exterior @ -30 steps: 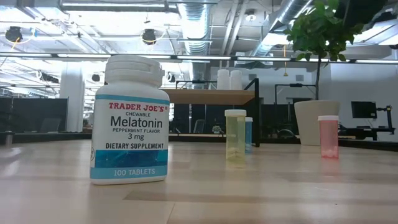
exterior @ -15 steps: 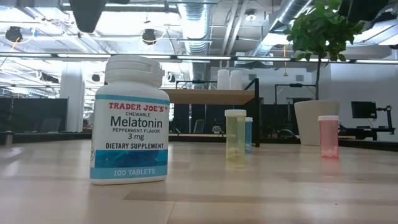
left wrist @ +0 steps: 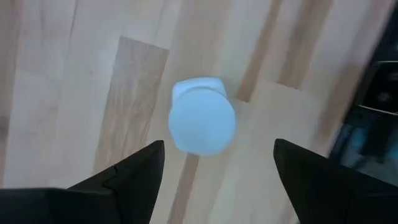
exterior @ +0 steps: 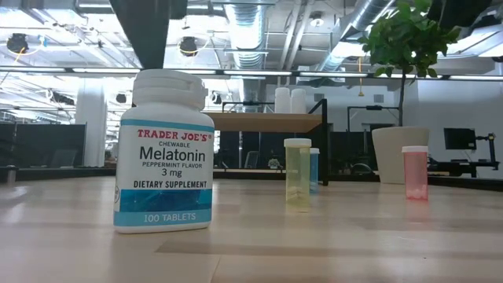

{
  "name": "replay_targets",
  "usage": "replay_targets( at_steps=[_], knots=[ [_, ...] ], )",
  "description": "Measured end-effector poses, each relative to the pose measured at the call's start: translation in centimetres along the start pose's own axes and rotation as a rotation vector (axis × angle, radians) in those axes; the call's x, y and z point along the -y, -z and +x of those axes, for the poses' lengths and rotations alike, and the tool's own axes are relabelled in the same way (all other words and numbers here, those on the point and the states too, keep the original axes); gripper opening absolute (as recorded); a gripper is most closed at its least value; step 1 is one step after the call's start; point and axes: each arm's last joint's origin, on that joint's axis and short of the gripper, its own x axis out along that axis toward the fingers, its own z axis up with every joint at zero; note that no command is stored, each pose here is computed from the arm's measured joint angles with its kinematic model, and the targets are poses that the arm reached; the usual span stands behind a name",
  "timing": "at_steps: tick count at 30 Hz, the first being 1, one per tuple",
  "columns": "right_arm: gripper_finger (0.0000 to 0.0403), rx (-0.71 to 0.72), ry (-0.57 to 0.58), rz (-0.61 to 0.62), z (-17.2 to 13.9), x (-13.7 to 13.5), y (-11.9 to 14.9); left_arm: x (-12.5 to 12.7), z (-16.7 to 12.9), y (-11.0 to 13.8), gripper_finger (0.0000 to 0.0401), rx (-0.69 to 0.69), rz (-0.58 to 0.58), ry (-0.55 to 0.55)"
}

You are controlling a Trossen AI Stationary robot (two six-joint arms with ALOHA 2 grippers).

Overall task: Pick and place medicine bottles onto shelf by color
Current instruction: Put the white medicine bottle on the shelf aligned with the other white medicine bottles

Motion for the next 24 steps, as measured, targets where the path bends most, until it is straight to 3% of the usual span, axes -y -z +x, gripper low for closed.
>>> replay_targets(
  at_steps=[10,16,24],
  knots=[
    [0.0218,-0.002,0.002,0.000,0.0,0.0,0.0,-0.1,2.7,-1.1,0.0287,0.013,0.032,-0.050],
    [0.0218,-0.011,0.012,-0.002,0.0,0.1,0.1,0.1,5.8,-1.2,0.0287,-0.064,0.081,-0.067],
    [0.0218,-0.014,0.016,-0.003,0.0,0.2,0.1,0.2,5.7,-1.2,0.0278,-0.065,0.079,-0.049]
  ],
)
